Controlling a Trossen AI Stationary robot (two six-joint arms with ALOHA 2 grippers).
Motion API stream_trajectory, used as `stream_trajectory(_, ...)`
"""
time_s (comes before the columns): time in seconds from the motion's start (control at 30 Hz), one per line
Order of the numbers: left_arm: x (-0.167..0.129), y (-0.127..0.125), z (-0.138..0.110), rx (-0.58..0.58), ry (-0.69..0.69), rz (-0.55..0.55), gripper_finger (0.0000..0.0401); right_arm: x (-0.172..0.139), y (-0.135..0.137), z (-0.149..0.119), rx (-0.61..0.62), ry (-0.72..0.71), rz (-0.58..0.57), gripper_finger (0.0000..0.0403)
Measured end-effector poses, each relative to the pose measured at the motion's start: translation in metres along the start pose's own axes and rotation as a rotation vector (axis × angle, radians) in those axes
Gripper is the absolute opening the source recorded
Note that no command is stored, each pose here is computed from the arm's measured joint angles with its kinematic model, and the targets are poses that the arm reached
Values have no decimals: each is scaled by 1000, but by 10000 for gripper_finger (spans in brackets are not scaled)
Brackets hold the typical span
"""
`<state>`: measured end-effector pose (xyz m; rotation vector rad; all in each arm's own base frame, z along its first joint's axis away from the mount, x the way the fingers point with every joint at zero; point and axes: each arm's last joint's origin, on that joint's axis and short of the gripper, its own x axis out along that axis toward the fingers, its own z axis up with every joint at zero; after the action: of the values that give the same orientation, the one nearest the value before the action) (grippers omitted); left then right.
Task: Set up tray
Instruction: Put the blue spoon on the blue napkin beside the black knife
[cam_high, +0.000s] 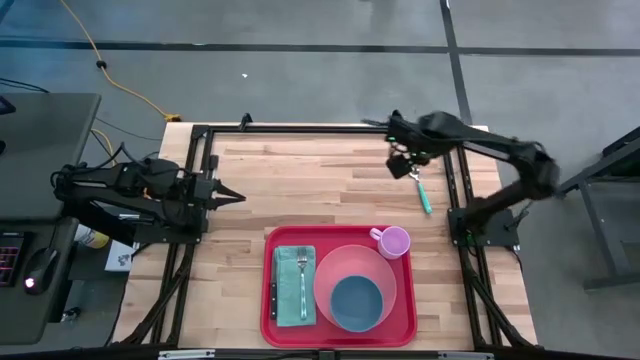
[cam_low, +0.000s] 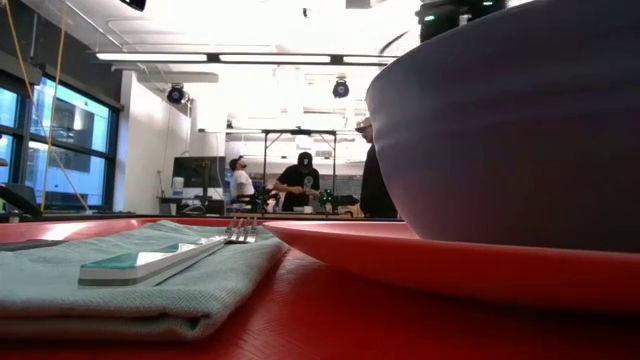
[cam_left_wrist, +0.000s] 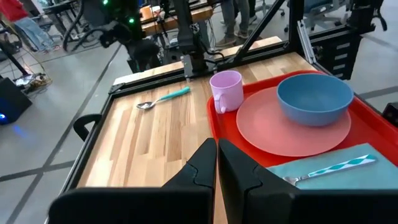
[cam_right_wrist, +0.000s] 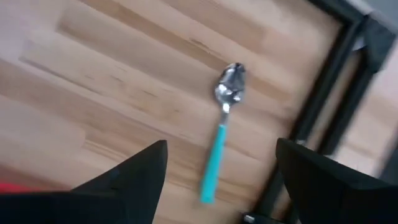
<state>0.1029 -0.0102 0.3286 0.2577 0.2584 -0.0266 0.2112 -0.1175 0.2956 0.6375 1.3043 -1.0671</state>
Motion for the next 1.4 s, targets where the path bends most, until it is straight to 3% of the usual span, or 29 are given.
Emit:
stream_trajectory(0.2,0,0,0,-23,-1,1,46,22,-38,-44,161,-21,184,279)
stream_trajectory(0.33,0,0,1,-26,-9,2,46,42,-47,-67,196,-15,246,279)
stream_trajectory(0.6,0,1,3,-49,-29,7,46,91,-46,-93,162,162,168,279)
stream_trajectory(0.93,0,1,6,-53,-59,14,46,105,-35,-83,137,110,214,279)
stream_trajectory(1.4,0,1,6,-53,-56,15,46,140,-38,-59,139,198,170,279)
